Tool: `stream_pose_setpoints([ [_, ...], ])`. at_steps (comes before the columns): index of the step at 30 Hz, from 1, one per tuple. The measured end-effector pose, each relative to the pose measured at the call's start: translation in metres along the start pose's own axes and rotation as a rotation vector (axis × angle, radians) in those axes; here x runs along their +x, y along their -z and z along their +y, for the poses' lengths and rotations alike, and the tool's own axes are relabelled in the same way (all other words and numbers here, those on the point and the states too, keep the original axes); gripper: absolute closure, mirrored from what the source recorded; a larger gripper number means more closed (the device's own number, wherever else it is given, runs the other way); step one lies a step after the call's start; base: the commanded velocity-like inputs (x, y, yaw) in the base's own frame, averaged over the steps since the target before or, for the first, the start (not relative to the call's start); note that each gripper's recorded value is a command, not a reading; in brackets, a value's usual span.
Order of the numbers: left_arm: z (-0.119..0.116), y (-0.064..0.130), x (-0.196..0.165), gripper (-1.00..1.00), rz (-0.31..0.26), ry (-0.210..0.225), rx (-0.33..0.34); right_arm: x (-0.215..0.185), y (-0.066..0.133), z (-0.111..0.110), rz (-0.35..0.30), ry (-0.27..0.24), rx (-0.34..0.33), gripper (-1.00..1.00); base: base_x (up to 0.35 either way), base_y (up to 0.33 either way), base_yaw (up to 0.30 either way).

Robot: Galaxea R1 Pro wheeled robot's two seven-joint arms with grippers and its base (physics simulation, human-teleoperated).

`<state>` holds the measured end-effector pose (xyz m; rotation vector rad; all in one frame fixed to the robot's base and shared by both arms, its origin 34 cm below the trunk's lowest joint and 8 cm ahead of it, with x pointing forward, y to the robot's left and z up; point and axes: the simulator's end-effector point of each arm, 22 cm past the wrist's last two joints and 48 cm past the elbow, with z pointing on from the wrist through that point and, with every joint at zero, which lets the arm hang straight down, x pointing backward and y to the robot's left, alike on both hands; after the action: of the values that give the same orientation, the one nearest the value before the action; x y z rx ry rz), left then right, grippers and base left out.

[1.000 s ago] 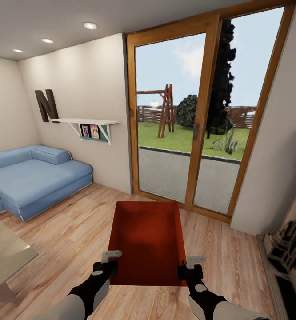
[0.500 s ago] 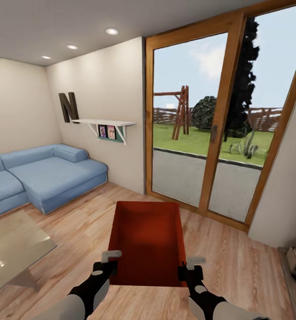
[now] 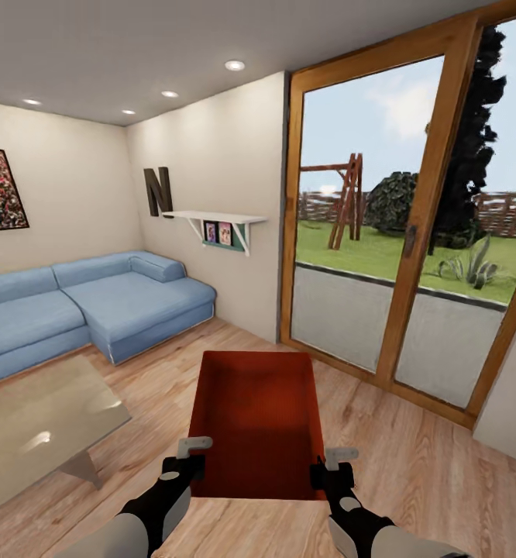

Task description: Move the two storage containers from the living room to the garage. In the garage, place one container on the floor and stack the other container on top of it (either order is fine).

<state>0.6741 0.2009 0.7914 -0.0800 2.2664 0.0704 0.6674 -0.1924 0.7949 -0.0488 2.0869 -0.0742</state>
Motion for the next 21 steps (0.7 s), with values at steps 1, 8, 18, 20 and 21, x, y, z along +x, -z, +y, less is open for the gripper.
stream_pose_setpoints([
  [1, 0.0, 0.0, -0.001, 1.0, -0.001, 0.001, 0.0, -0.001, 0.0, 0.0, -0.001, 0.001, 0.0, 1.0, 0.0, 0.0, 0.249],
  [8, 0.0, 0.002, -0.005, 1.0, -0.009, 0.003, 0.0, -0.006, 0.001, -0.001, -0.009, 0.003, -0.001, 1.0, 0.0, 0.0, 0.249],
  [18, -0.001, 0.005, -0.011, 1.0, -0.021, 0.001, 0.0, -0.011, 0.003, -0.002, -0.021, 0.0, 0.002, 1.0, 0.0, 0.0, 0.258],
  [20, -0.001, 0.005, -0.011, 1.0, -0.022, 0.001, 0.0, -0.012, 0.003, -0.002, -0.022, -0.001, 0.002, 1.0, 0.0, 0.0, 0.273],
  [21, -0.001, 0.005, -0.012, 1.0, -0.023, 0.001, 0.0, -0.012, 0.003, -0.002, -0.023, -0.001, 0.002, 1.0, 0.0, 0.0, 0.274],
])
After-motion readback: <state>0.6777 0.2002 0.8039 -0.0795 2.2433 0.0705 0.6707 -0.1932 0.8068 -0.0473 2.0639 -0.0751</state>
